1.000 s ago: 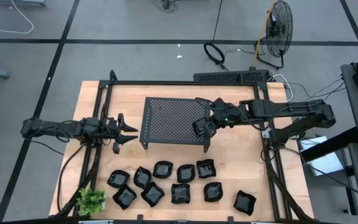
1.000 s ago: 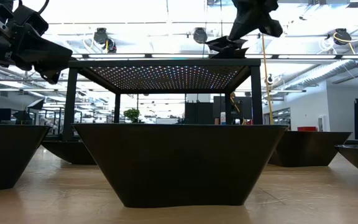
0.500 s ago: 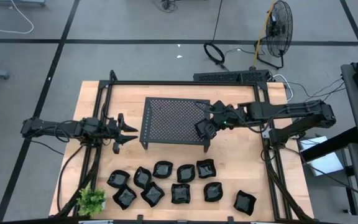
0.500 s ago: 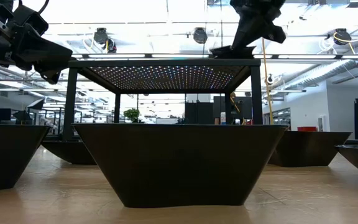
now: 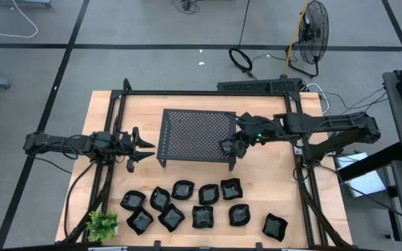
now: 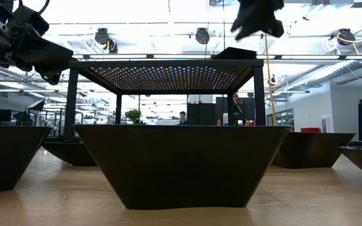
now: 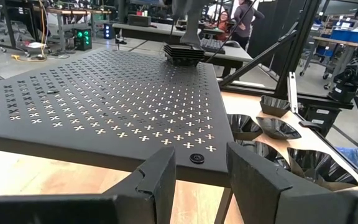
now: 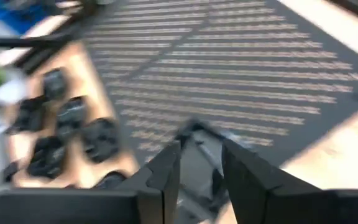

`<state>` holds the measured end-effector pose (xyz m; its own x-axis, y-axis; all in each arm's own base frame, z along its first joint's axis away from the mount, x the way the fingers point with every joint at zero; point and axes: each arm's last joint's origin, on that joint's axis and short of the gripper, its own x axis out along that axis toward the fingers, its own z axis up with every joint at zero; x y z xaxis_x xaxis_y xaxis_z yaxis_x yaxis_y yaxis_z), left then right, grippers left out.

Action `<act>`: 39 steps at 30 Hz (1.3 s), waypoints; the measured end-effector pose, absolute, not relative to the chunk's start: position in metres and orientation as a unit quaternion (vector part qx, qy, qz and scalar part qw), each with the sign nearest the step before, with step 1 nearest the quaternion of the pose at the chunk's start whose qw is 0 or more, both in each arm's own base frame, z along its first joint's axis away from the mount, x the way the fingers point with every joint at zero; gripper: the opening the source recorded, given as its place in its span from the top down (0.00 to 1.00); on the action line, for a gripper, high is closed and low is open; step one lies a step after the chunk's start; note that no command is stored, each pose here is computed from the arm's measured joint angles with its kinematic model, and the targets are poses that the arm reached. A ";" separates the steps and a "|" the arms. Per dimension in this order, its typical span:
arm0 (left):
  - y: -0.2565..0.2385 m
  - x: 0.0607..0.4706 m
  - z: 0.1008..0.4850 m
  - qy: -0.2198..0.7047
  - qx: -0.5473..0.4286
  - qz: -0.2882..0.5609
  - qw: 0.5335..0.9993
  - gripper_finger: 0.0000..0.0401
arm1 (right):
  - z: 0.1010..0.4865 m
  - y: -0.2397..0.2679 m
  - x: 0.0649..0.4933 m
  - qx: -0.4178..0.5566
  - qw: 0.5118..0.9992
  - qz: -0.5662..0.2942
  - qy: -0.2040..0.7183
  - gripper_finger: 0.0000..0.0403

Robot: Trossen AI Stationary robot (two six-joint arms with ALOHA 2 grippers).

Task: Pick & Place Mini shaped plates
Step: Adjust the stacked square plates on the shelf

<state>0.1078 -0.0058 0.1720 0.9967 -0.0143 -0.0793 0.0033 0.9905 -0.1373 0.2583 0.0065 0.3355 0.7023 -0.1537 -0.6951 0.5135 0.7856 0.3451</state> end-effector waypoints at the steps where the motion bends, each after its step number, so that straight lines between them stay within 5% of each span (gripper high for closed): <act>1: -0.006 0.108 0.172 0.040 -0.069 -0.004 0.997 0.64 | 0.338 0.011 0.257 0.262 0.889 -0.168 0.337 0.73; 11: -0.006 0.108 0.172 0.041 -0.069 -0.004 0.997 0.64 | 0.297 0.074 0.249 0.012 0.921 0.011 0.388 0.98; 39: -0.006 0.108 0.172 0.040 -0.069 -0.004 0.997 0.64 | 0.259 0.014 0.274 -0.016 0.924 -0.079 0.373 1.00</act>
<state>0.1078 -0.0058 0.1720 0.9967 -0.0143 -0.0793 0.0033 0.9905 -0.1374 0.2742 0.0139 0.2591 0.7097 -0.1575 -0.6866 0.1337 0.9871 -0.0881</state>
